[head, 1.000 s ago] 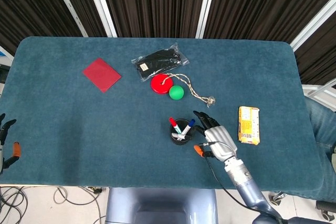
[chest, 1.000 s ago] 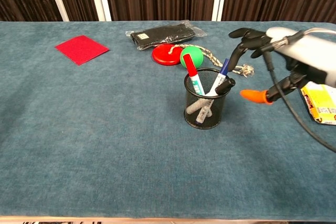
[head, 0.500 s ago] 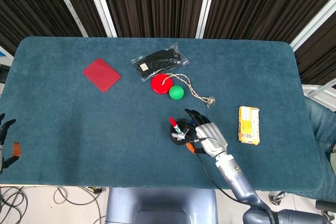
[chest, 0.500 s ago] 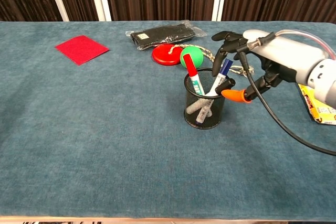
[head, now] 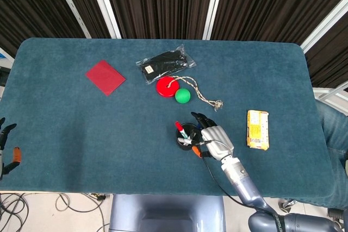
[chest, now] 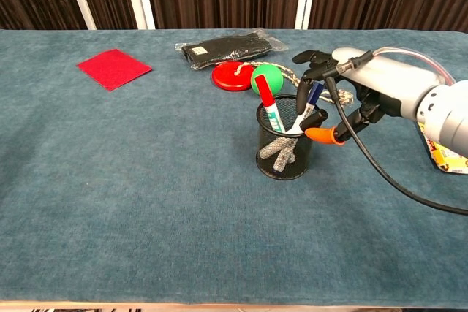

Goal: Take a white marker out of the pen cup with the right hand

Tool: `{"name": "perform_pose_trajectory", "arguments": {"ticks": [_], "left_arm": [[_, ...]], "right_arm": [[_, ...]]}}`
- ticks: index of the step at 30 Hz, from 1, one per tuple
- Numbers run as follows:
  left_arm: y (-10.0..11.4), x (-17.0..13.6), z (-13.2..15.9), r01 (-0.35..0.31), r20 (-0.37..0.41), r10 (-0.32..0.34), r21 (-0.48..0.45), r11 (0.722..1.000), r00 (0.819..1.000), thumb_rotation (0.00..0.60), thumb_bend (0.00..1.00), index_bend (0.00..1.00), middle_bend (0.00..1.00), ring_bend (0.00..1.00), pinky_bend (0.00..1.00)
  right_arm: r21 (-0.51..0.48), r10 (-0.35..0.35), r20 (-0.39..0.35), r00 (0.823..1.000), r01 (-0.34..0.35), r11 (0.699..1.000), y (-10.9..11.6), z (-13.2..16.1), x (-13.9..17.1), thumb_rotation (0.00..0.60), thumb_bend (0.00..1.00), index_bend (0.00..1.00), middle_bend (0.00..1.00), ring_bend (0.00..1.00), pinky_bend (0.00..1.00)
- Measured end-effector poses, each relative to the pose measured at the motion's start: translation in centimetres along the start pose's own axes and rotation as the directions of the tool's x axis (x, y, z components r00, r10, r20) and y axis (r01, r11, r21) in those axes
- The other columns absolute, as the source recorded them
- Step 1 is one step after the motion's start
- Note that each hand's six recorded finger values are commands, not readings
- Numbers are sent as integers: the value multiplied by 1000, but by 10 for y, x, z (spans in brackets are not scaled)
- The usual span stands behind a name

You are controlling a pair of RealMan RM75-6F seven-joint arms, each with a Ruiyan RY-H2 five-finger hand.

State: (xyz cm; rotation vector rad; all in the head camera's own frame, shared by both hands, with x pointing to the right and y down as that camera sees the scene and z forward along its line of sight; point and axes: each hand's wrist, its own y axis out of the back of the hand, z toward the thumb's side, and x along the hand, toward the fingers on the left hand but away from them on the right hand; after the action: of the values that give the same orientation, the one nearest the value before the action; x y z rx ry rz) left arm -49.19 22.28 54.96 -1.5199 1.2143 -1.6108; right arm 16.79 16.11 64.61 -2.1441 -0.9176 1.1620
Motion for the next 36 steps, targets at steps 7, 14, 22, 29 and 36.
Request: {"name": "perform_pose_trajectory", "arguments": {"ticks": [7, 14, 22, 29, 36], "left_arm": [[0, 0, 0, 3, 0, -3, -1, 1000, 1000, 600, 542, 157, 0, 0, 16], [0, 0, 0, 3, 0, -3, 0, 1000, 1000, 600, 542, 157, 0, 0, 16], [0, 0, 0, 4, 1, -4, 1, 1000, 1000, 600, 542, 157, 0, 0, 16], [-1, 0, 0, 5, 0, -5, 4, 1000, 1000, 600, 542, 158, 0, 0, 16], [-1, 0, 0, 6, -1, -6, 5, 1000, 1000, 600, 542, 158, 0, 0, 16]], "right_arm": [[-4, 6, 10, 1000, -6, 1000, 0, -3, -2, 600, 400, 506, 0, 9, 174], [-6, 14, 12, 1000, -14, 1000, -2, -4, -3, 600, 407, 517, 0, 9, 173], [-11, 16, 19, 1000, -15, 1000, -1, -5, -4, 600, 414, 538, 0, 9, 174], [-8, 23, 22, 999, -23, 1000, -2, -6, -4, 600, 433, 545, 0, 9, 174], [-7, 26, 25, 999, -25, 1000, 0, -6, -4, 600, 453, 573, 0, 9, 174]]}}
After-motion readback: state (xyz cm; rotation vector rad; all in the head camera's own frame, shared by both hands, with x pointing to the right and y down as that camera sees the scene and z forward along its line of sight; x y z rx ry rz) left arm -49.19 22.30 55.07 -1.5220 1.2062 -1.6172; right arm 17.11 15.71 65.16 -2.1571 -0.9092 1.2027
